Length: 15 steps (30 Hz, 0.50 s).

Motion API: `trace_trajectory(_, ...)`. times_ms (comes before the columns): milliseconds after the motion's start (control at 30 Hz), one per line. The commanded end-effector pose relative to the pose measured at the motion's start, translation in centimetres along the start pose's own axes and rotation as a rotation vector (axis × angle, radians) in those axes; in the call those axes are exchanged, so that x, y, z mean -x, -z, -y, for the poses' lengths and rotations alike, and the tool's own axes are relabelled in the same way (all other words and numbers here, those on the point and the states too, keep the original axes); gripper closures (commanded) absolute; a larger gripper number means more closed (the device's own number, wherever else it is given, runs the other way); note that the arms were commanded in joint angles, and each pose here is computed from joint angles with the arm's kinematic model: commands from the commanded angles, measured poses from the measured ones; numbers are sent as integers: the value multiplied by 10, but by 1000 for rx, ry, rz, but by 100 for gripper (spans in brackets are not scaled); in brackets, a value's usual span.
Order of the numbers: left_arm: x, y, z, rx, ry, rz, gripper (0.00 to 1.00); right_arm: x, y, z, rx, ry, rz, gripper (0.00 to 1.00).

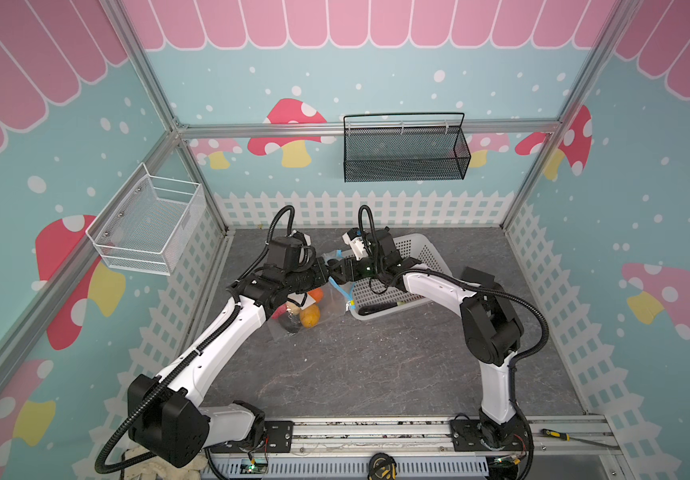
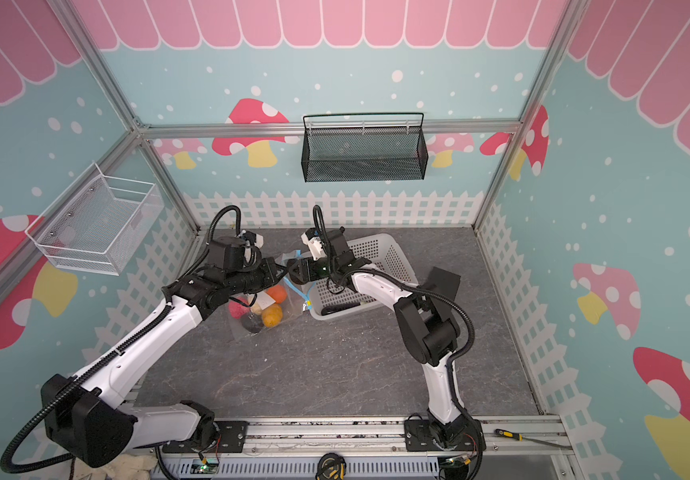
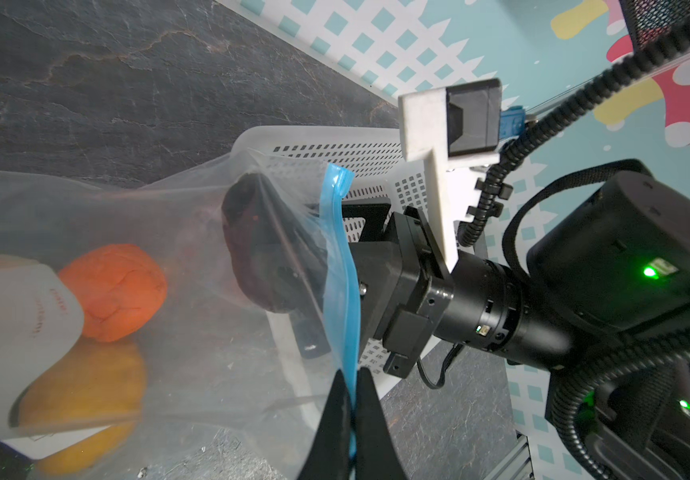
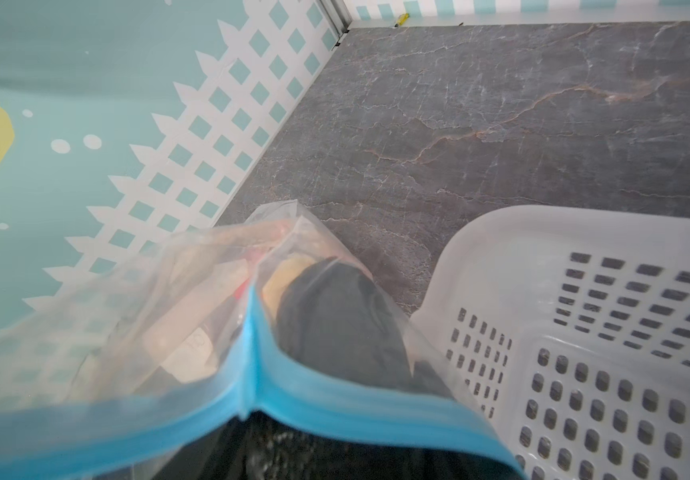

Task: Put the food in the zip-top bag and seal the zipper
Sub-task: 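Lower the black piece into the bag and open the right gripper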

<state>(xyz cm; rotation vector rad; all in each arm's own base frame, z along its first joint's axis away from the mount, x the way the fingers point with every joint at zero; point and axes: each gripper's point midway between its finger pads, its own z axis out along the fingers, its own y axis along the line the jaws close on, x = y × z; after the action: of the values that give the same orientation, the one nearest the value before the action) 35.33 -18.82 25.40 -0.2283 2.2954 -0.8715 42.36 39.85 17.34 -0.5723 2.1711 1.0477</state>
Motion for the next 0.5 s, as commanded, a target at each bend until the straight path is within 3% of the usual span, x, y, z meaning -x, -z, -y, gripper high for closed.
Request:
trace_trajectory(0,4,-1,2,-9,-9,20,100,13,-3,5,-44,4,33,40)
trace_trajectory(267,5,-2,3,-10,-9,22,100,16,-4,-2,-32,14,25,29)
trace_trajectory(467,5,-3,2,-7,-6,22,100,17,0,-6,-28,22,26,28)
